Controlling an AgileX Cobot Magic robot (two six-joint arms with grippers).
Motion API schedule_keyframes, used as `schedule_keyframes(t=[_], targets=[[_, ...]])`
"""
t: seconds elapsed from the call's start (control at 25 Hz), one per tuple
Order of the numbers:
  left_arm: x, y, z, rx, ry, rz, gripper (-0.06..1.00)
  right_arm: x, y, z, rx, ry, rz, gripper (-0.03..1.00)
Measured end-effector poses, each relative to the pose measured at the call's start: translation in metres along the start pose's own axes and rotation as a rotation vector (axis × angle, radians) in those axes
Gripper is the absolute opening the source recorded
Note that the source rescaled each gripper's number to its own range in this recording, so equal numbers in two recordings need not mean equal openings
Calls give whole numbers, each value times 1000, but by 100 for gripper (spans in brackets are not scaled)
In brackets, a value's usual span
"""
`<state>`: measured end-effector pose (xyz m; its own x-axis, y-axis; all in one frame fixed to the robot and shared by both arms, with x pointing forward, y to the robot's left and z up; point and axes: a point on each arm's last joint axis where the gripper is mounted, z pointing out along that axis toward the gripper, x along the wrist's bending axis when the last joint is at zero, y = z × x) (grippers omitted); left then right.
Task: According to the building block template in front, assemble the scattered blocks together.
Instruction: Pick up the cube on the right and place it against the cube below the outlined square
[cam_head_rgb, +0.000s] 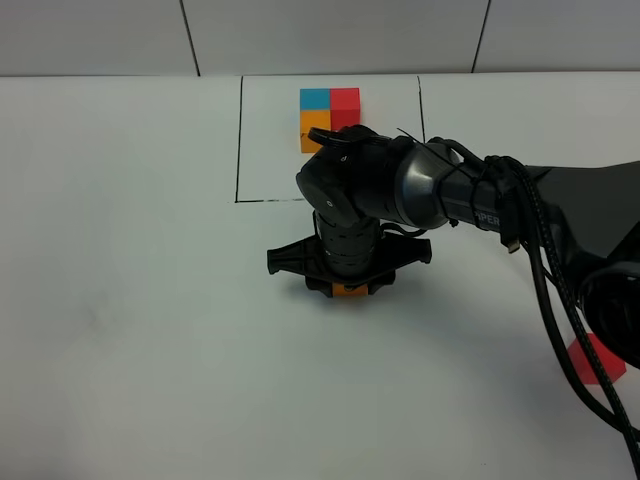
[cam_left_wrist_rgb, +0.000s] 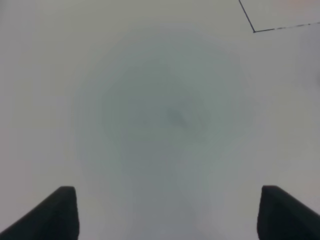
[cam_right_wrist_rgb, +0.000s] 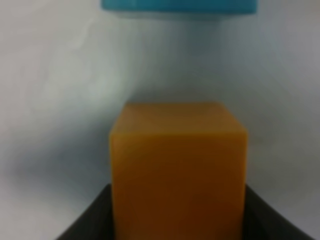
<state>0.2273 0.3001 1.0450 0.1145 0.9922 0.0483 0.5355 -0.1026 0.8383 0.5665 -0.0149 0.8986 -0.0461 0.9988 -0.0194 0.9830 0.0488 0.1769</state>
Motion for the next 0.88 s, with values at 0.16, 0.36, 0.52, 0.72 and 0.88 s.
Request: schedule_keyframes(t=[0.16,0.36,0.52,0.72,0.88], targets=[[0,0,0,0,0,0,66,0,1,3,-5,0,-2,0],[0,0,0,0,0,0,66,-2,4,6,-19,3,-1,0],[0,0,0,0,0,0,66,-2,5,7,-27,0,-9,0],[0,0,0,0,0,0,66,-2,6,8,-35,0,-14,0],[0,0,0,0,0,0,66,-2,7,8,-44,1,-20,0]])
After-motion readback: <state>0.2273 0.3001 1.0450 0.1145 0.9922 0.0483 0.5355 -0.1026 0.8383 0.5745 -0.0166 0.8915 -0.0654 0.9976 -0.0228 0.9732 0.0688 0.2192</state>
